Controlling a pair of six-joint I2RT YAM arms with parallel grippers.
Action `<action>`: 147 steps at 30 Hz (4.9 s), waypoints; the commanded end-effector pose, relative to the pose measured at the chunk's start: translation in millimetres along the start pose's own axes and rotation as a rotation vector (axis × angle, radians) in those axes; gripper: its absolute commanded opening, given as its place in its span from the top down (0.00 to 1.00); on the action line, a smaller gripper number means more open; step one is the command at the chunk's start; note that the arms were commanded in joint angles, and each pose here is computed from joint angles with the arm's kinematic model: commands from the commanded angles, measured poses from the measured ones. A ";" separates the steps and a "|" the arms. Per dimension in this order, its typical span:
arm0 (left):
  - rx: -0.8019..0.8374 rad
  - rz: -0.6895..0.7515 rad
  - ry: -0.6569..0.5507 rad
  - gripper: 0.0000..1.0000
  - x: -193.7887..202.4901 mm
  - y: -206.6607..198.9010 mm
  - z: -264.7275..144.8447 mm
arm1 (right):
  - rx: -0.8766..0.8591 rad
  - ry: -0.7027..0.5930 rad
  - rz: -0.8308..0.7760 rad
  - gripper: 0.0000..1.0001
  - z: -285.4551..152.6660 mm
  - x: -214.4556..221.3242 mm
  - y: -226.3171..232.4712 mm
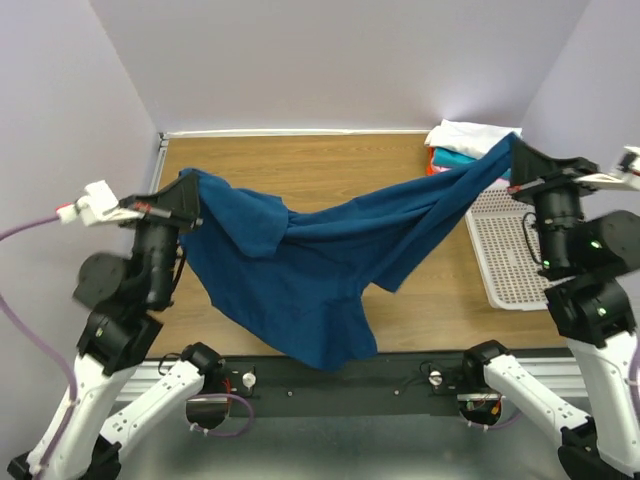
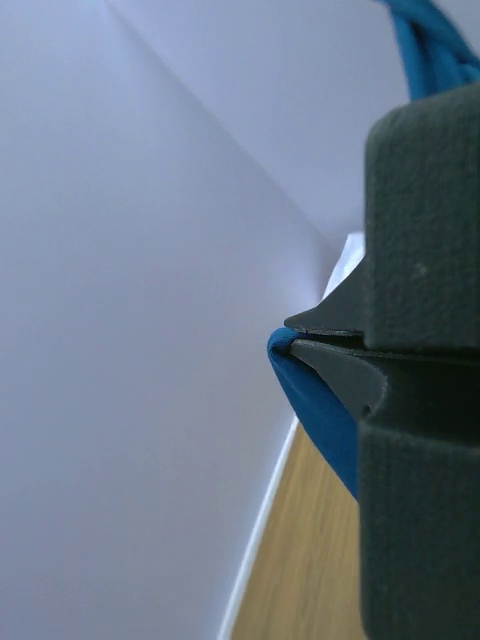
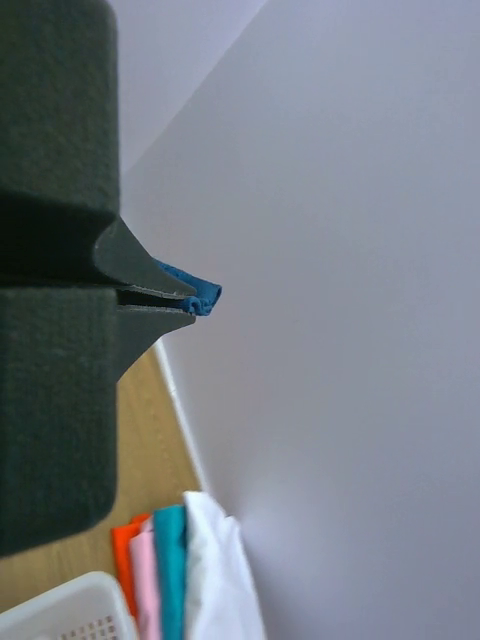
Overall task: Fold and stack the t-shirts
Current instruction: Flatten the tshirt out
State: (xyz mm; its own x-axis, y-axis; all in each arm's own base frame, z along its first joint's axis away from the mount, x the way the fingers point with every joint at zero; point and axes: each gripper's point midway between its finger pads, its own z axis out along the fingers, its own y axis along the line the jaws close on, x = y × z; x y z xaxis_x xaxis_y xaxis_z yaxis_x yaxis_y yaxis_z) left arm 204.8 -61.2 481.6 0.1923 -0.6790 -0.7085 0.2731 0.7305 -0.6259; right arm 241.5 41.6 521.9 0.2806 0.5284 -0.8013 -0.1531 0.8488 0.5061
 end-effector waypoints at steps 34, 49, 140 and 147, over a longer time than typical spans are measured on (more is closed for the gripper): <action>-0.521 0.200 0.823 0.02 348.4 237.0 22.9 | 0.433 0.965 -0.223 0.00 2.6 415.3 -183.4; -0.720 0.305 0.923 0.02 379.4 305.5 26.5 | 0.480 1.115 -0.246 0.00 1.5 482.9 -208.6; -0.845 0.006 0.264 1.00 196.0 241.8 -35.4 | 0.738 0.885 -0.134 0.01 -76.7 411.1 -236.5; -0.895 0.038 0.280 1.00 201.3 254.8 -43.1 | 0.763 0.897 -0.150 0.10 -61.4 422.9 -239.1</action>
State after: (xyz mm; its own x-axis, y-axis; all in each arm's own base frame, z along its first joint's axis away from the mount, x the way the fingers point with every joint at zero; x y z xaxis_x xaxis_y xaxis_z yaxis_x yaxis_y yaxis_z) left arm 279.3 -26.9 176.4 -0.1209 -0.7148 -0.6888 -0.5105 0.6399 -0.5744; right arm 327.1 67.6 41.6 -0.5909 0.4889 -0.6417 0.4705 0.8550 0.2182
